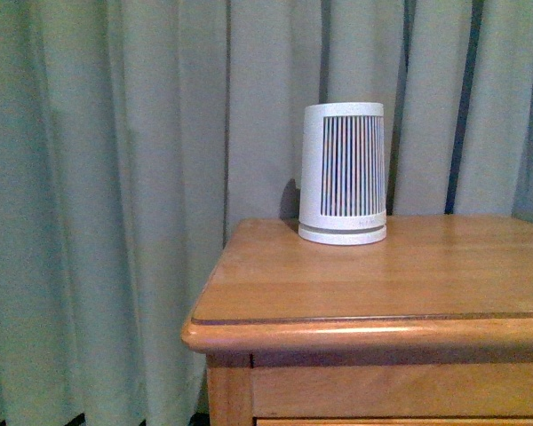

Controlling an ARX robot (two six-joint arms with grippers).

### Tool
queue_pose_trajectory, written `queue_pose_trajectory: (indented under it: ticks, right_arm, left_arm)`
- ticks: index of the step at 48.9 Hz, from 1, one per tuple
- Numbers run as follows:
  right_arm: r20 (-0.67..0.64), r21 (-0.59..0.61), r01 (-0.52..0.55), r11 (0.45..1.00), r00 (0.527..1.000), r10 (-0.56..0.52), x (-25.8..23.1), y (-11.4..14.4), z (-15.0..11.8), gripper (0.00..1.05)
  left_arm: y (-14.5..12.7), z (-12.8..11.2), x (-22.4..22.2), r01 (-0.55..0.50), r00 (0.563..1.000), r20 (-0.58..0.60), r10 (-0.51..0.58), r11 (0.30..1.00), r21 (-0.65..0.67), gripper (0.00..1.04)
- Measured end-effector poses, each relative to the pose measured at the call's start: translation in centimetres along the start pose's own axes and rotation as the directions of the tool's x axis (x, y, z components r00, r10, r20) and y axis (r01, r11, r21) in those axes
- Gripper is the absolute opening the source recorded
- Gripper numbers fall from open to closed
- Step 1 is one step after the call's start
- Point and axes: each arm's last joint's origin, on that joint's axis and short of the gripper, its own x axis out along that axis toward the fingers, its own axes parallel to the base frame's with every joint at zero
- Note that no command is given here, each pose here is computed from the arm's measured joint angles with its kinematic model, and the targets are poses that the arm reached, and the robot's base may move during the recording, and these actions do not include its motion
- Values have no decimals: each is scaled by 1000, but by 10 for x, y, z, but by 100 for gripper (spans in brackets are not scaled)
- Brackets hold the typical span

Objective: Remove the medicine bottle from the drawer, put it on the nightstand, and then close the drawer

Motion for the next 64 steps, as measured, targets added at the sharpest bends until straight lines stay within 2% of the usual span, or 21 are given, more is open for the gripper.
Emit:
queue_pose_trajectory:
  ticks: [11, 14, 19, 20, 23, 42, 45, 53, 57, 62, 64]
  right_arm:
    - [-4, 1, -13, 1000, 1000, 13, 0, 0, -7, 39]
    - [-1, 1, -13, 1000, 1000, 13, 0, 0, -8, 28]
    - [-4, 1, -13, 1000, 1000, 13, 0, 0, -12, 4]
    - [-4, 0, -14, 1000, 1000, 14, 0, 0, -13, 2]
    - [1, 2, -13, 1000, 1000, 13, 0, 0, -20, 3]
    - [6, 2, -13, 1000, 1000, 13, 0, 0, -20, 3]
    - [6, 2, -13, 1000, 1000, 13, 0, 0, -20, 9]
    - [7, 2, -13, 1000, 1000, 13, 0, 0, -20, 33]
    - [7, 2, -12, 1000, 1000, 12, 0, 0, -20, 47]
    - [7, 2, -12, 1000, 1000, 12, 0, 0, -20, 71]
    - [7, 2, -13, 1000, 1000, 13, 0, 0, -20, 76]
  left_arm:
    - [0, 0, 0, 0, 1000, 0, 0, 1000, 0, 98]
    - [0, 0, 0, 0, 1000, 0, 0, 1000, 0, 98]
    - [0, 0, 0, 0, 1000, 0, 0, 1000, 0, 98]
    - [0, 0, 0, 0, 1000, 0, 0, 1000, 0, 98]
    - [0, 0, 0, 0, 1000, 0, 0, 1000, 0, 98]
    - [0, 0, 0, 0, 1000, 0, 0, 1000, 0, 98]
    - [0, 0, 0, 0, 1000, 0, 0, 1000, 0, 98]
    - [0, 0, 0, 0, 1000, 0, 0, 1000, 0, 98]
    - [0, 0, 0, 0, 1000, 0, 0, 1000, 0, 98]
    - [0, 0, 0, 0, 1000, 0, 0, 1000, 0, 98]
    - [0, 0, 0, 0, 1000, 0, 0, 1000, 0, 98]
